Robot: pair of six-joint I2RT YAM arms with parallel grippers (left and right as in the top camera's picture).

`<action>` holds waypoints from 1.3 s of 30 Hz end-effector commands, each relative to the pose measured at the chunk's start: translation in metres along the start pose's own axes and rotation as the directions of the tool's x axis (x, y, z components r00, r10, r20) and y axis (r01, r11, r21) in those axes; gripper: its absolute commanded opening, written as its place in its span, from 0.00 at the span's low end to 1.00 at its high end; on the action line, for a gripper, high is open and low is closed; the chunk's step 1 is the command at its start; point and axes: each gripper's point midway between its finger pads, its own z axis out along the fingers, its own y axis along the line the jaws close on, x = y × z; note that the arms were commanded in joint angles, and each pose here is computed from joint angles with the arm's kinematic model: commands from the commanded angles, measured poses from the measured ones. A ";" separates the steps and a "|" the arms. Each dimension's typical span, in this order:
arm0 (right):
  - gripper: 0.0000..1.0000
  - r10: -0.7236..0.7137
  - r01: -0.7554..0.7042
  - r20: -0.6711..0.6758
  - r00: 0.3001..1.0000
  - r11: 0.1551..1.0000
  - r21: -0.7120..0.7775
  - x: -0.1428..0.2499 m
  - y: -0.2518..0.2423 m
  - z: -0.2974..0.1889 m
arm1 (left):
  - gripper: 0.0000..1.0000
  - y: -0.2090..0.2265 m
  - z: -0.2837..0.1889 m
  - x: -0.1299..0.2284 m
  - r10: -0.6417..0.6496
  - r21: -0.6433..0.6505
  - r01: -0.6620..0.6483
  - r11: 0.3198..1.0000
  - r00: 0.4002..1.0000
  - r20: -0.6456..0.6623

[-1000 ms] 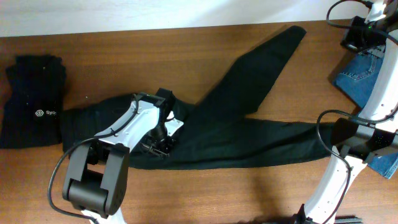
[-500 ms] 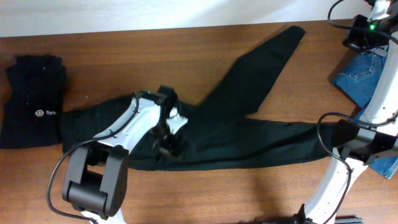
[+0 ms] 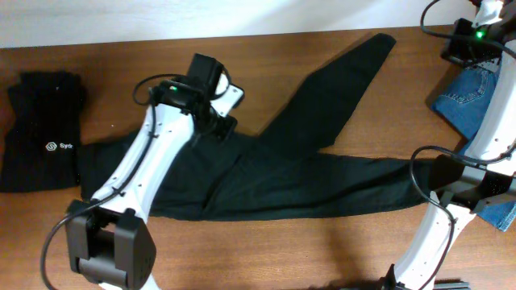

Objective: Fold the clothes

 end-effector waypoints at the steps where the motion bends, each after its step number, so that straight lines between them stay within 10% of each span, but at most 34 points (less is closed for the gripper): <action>1: 0.04 -0.063 0.063 0.067 0.996 0.998 -0.010 0.001 0.020 -0.034 | 0.01 0.025 0.013 0.012 -0.101 0.017 0.102 0.995 0.995 -0.026; 13: 0.04 -0.098 0.098 -0.137 0.986 0.995 -0.006 0.098 0.017 -0.062 | 0.01 0.029 0.090 0.051 -0.159 0.097 0.184 0.978 0.961 -0.225; 28: 0.04 0.167 -0.153 -0.441 0.882 0.986 0.068 0.207 -0.020 0.067 | 0.01 0.032 0.124 0.076 -0.167 0.088 0.204 0.975 0.934 -0.317; 39: 0.04 0.437 -0.361 -0.224 0.871 0.879 0.312 0.192 -0.110 0.092 | 0.01 0.030 0.134 0.086 -0.168 0.091 0.211 0.973 0.925 -0.342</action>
